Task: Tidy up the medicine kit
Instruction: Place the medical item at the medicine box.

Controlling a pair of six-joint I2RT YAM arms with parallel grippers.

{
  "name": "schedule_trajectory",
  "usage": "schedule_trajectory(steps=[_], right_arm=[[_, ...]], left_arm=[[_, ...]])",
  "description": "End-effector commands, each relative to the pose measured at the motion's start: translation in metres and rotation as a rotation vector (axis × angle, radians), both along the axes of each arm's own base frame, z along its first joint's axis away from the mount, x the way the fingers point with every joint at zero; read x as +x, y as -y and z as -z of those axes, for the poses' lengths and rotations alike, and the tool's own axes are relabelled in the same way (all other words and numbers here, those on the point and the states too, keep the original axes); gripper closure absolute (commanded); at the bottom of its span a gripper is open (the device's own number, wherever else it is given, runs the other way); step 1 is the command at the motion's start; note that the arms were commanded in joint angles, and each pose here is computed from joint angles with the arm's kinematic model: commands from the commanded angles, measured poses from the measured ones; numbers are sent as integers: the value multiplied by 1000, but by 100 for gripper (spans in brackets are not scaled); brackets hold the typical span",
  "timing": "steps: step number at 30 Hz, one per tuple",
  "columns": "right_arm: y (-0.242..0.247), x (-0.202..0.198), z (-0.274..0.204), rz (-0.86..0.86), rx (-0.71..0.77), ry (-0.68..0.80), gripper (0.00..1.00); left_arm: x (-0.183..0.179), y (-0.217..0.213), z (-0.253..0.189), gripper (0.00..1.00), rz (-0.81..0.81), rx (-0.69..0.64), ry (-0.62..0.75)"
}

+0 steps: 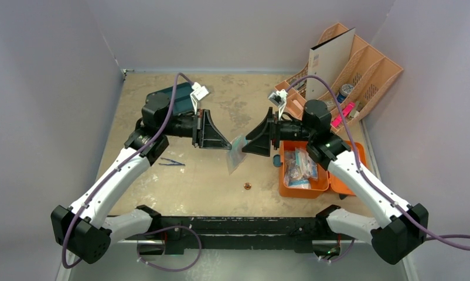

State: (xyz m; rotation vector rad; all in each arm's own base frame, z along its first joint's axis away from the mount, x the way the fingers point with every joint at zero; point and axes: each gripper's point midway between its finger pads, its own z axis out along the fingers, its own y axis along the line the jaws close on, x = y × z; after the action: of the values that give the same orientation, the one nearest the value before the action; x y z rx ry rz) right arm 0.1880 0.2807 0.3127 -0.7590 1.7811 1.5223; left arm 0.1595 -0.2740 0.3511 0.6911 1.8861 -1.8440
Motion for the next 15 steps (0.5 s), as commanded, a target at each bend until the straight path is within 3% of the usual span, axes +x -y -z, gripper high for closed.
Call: schedule_trajectory(steps=[1,8,10,13,15], right_arm=[[-8,-8,-29,-81,75,88,14],[-12,-25,-28,-183,108,77,31],[-11,-26,-27,-187,109,80,42],[-11,-27,-27,-190,107,77,69],[-11,-27,-27,-189,105,74,79]], left_arm=[[-11,-2,-35,100,39,-73,108],[-11,-1,-31,100,48,-71,99],[-10,-1,-27,100,49,-67,94],[-8,0,-22,100,45,-60,82],[-6,1,-20,100,43,-55,79]])
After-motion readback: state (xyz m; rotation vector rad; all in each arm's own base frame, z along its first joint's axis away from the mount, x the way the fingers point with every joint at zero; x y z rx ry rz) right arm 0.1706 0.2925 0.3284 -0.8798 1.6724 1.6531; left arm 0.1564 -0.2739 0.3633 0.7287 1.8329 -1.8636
